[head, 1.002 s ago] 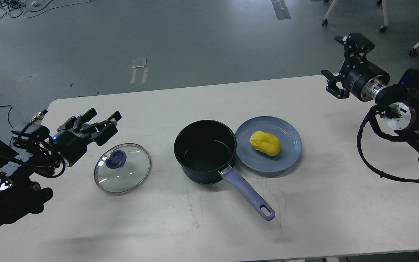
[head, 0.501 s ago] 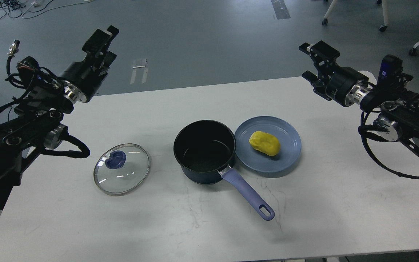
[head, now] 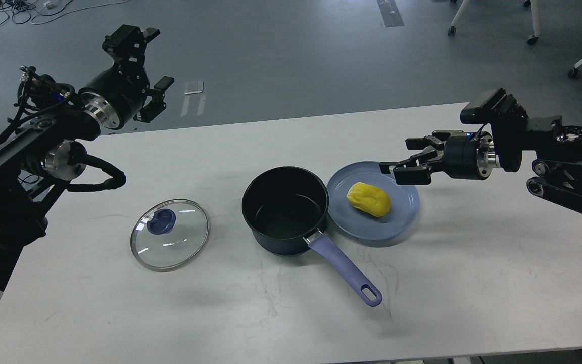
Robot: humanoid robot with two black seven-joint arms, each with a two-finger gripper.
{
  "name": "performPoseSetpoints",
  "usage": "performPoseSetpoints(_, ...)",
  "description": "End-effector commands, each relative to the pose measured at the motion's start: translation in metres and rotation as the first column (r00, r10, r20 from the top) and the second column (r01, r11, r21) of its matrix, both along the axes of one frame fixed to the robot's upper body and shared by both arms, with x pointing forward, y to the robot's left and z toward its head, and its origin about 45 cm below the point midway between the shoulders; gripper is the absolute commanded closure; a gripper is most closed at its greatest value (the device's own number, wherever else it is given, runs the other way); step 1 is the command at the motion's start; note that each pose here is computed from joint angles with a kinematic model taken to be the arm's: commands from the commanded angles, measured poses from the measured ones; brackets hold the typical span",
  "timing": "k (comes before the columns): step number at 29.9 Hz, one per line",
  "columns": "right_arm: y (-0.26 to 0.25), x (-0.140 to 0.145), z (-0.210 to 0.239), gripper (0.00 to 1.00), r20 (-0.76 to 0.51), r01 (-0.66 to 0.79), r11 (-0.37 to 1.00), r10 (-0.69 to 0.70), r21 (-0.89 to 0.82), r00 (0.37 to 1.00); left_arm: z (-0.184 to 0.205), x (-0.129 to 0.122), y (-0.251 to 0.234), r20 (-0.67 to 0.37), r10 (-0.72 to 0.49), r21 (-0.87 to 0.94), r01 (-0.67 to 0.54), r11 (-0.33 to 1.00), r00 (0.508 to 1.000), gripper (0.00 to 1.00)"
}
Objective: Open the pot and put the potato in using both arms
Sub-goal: 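Reach the right gripper down to the yellow potato on the plate, then grasp the yellow potato with the right gripper and lift it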
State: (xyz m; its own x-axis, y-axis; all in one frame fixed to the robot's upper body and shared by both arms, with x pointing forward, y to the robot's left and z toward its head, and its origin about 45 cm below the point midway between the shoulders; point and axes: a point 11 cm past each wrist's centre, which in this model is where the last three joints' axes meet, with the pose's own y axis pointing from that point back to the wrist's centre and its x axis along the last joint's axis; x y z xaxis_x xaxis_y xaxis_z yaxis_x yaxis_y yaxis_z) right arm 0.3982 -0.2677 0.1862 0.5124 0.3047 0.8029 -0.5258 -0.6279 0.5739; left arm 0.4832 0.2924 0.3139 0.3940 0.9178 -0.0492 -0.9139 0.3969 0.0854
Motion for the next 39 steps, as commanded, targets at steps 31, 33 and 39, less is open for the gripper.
performPoseSetpoints(31, 0.049, -0.004, -0.071, 0.30, -0.033, -0.118, 0.984, 0.114, -0.131, 0.993, -0.020, -0.009, -0.008, -0.001, -0.032, -0.042, 0.032, 0.999, 0.999, 0.02)
performPoseSetpoints(33, 0.051, -0.005, -0.071, 0.35, -0.033, -0.122, 0.984, 0.118, -0.128, 0.992, -0.021, -0.009, -0.008, -0.002, -0.033, -0.039, 0.033, 0.999, 0.999, 0.02)
performPoseSetpoints(39, 0.051, -0.004, -0.070, 0.57, -0.030, -0.127, 0.984, 0.124, -0.123, 0.992, -0.021, -0.010, -0.009, 0.009, -0.044, -0.002, 0.044, 0.999, 0.999, 0.02)
